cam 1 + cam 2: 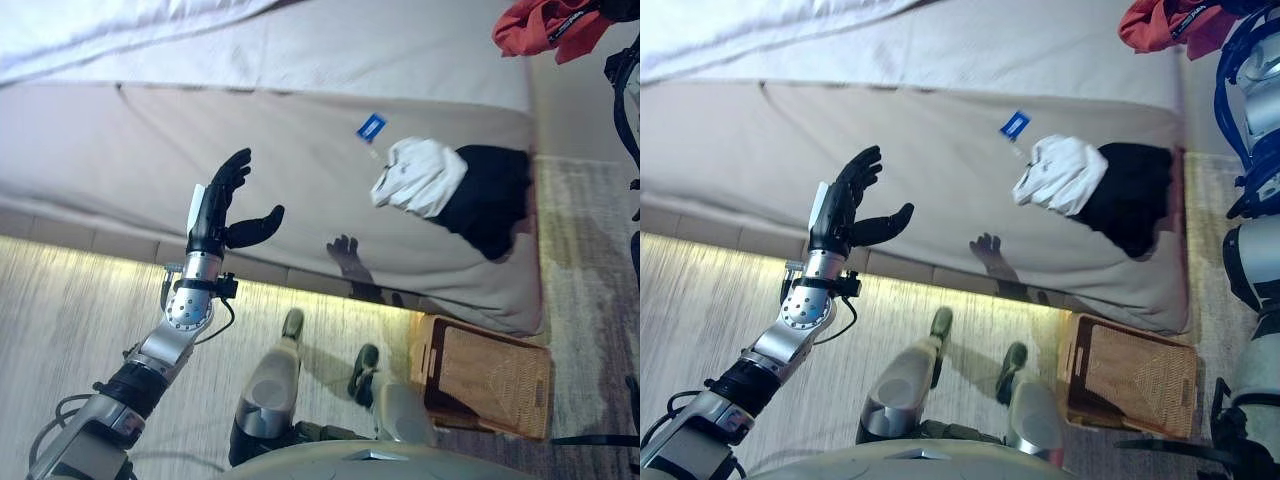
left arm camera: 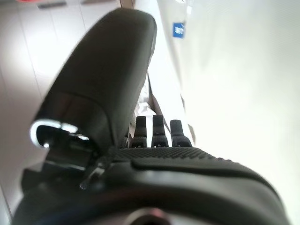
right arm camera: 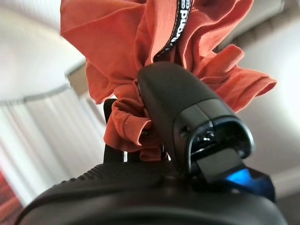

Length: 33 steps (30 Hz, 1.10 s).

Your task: Pick up the clothes from the bed and place them into the basket

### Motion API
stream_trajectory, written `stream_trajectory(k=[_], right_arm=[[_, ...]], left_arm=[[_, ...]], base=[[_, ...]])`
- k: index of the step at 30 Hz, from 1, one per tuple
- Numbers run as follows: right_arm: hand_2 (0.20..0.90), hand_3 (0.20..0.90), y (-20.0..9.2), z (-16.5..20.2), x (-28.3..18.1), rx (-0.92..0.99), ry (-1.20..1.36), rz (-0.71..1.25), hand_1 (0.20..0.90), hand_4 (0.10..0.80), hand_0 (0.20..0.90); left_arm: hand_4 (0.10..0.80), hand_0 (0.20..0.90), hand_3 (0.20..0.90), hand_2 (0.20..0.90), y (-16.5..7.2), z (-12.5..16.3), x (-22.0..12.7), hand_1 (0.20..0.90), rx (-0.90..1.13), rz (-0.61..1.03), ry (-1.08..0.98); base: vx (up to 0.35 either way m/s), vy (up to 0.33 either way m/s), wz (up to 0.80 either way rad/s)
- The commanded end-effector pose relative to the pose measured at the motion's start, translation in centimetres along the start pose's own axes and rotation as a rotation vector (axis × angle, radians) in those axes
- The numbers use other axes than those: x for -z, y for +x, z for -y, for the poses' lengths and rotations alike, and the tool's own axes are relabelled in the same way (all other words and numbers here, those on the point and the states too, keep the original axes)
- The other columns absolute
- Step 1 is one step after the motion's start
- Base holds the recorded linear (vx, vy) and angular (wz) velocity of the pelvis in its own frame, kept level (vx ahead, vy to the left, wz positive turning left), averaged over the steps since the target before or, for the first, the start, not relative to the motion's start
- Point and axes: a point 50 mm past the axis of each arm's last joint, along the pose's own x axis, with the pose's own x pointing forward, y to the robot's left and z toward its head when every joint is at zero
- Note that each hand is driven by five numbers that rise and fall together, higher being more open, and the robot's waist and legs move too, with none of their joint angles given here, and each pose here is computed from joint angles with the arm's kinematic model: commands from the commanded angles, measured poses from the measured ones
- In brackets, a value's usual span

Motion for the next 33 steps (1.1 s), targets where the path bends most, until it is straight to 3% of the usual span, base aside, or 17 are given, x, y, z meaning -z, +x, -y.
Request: stream_trajectory(k=[1, 13, 23, 33], right_arm=[[0.300, 0.200, -0.9, 1.2, 1.6, 0.017, -0.096, 0.073, 0.300, 0.100, 0.300], [0.300, 0.200, -5.8, 0.1, 9.2, -0.084, -0.114, -0.075, 0.300, 0.100, 0.300], [0.300, 0.200, -13.8, -5.4, 15.6, -0.375, -0.070, -0.281, 0.300, 0.100, 0.300], [0.300, 0.200, -18.5, -10.1, 18.3, -0.556, -0.038, -0.449, 0.300, 0.100, 0.300]], left_arm=[[0.800, 0.900, 0.900, 0.900, -1.0, 1.3, 1.3, 0.900, -0.031, -0.045, -0.092], [0.800, 0.900, 0.900, 0.900, -0.4, 1.6, 2.0, 0.900, -0.050, -0.075, -0.044], [0.800, 0.900, 0.900, 0.900, 2.0, 2.8, 0.4, 0.900, -0.054, -0.028, -0.017], [0.800, 0.900, 0.900, 0.900, 2.4, 4.1, -0.3, 0.900, 0.002, -0.017, -0.008]], base=[[0.022, 0.031, -0.46], [-0.003, 0.022, -0.42], [-0.007, -0.013, -0.39], [0.008, -0.071, -0.20]])
